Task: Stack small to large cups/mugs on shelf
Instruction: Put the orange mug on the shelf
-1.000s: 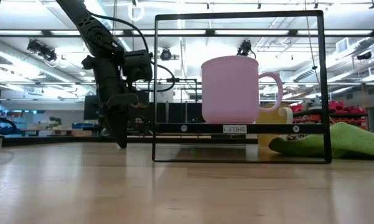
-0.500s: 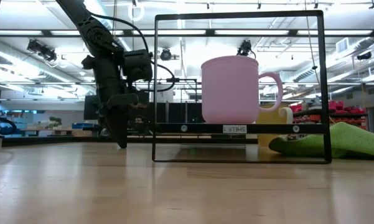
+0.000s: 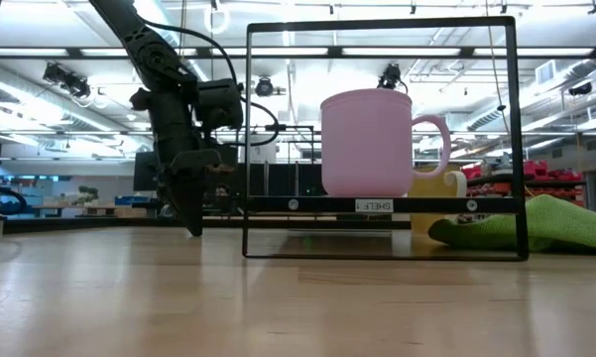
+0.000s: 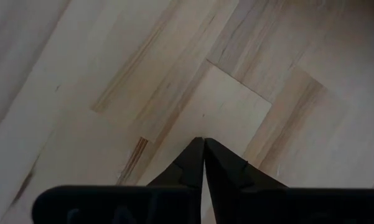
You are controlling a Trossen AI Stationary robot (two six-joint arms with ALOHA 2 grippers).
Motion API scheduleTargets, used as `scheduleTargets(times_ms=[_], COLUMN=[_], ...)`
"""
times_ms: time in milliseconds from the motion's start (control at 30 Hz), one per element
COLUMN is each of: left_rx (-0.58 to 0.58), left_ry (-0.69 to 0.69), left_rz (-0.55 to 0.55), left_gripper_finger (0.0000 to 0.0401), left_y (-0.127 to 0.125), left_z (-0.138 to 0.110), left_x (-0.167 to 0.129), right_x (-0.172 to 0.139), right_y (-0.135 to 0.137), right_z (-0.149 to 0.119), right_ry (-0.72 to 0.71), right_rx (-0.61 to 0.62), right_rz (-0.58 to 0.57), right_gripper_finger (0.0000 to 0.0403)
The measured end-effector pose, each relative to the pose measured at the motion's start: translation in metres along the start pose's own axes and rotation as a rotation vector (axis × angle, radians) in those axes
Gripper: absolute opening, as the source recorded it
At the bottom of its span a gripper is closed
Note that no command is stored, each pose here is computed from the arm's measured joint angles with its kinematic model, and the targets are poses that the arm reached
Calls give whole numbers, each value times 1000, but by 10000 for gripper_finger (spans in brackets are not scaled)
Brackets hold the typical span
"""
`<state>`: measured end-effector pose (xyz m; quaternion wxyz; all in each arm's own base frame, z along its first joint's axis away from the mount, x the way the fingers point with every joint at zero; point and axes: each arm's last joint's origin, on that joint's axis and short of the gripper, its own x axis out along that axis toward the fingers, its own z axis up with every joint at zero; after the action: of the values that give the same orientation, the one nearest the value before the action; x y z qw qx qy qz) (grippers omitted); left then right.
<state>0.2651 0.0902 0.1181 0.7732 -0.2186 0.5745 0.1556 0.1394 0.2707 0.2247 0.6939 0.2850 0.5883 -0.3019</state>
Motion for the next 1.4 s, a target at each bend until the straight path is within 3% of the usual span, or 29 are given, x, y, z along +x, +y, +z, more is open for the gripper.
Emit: scheduleTargets(times_ms=[600, 867, 1133, 1400], left_rx=[1, 1, 1, 3], left_ry=[-2, -2, -3, -3], left_rz=[1, 1, 1, 1], left_gripper_finger=[26, 13, 24, 18], left_y=[0, 0, 0, 0], left_z=[0, 0, 0, 0], left_x=[0, 0, 0, 0], right_x=[16, 19, 18, 14], right_y=[-3, 3, 5, 2], right_z=[3, 17, 23, 25], right_ry=[17, 17, 16, 14], right_rx=[-7, -41, -97, -175], right_rz=[-14, -19, -12, -20], right_gripper_finger=[101, 71, 14, 14])
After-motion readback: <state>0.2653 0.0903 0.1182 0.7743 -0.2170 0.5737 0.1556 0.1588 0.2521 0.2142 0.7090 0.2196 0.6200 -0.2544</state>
